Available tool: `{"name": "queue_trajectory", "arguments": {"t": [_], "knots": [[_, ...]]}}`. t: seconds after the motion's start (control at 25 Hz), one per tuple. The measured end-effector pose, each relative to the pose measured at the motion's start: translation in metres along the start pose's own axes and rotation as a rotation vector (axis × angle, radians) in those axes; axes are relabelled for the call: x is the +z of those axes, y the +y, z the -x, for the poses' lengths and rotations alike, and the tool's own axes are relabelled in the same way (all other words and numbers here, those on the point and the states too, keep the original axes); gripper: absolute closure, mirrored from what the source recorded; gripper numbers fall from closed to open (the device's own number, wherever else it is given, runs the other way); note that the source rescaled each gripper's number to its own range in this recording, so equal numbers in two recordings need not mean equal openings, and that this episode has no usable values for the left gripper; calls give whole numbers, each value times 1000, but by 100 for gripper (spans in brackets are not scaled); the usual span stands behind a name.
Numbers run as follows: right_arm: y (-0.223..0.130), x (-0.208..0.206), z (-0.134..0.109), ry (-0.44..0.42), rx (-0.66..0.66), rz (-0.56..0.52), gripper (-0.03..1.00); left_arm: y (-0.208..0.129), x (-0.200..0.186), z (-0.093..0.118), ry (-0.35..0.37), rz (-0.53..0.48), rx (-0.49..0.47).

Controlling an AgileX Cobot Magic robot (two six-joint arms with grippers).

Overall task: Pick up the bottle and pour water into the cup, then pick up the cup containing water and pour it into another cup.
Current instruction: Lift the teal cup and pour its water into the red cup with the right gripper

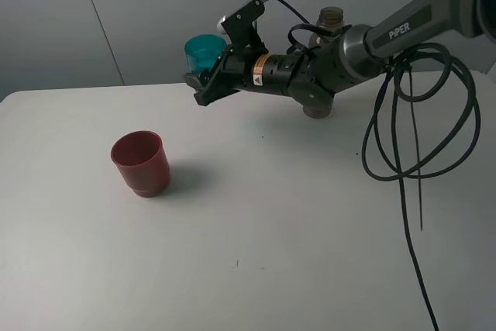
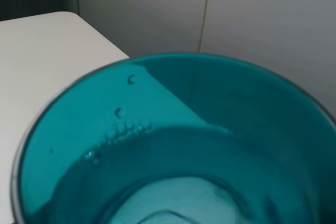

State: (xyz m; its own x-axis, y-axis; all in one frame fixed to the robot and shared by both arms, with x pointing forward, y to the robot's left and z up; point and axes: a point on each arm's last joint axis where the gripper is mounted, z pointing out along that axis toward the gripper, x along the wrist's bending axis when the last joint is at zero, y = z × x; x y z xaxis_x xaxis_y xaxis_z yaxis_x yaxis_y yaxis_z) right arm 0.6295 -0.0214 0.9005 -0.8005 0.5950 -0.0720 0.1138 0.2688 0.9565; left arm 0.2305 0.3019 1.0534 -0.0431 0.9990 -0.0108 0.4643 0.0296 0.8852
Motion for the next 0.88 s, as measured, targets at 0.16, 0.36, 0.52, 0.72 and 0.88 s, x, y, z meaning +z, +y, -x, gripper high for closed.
{"name": "queue_trajectory", "arguments": {"t": [0.16,0.36,0.52,0.72,0.88], "knots": [[9,16,-8,15,1,12,90,0,0,0,0,0,0],[14,35,-16,41,7,7,90,0,0,0,0,0,0],[13,47,-21,71,-12,10,90,0,0,0,0,0,0],[14,51,-26,108,-79,5,90,0,0,0,0,0,0],[12,50,-29,136,-149,-6,90,0,0,0,0,0,-2]]}}
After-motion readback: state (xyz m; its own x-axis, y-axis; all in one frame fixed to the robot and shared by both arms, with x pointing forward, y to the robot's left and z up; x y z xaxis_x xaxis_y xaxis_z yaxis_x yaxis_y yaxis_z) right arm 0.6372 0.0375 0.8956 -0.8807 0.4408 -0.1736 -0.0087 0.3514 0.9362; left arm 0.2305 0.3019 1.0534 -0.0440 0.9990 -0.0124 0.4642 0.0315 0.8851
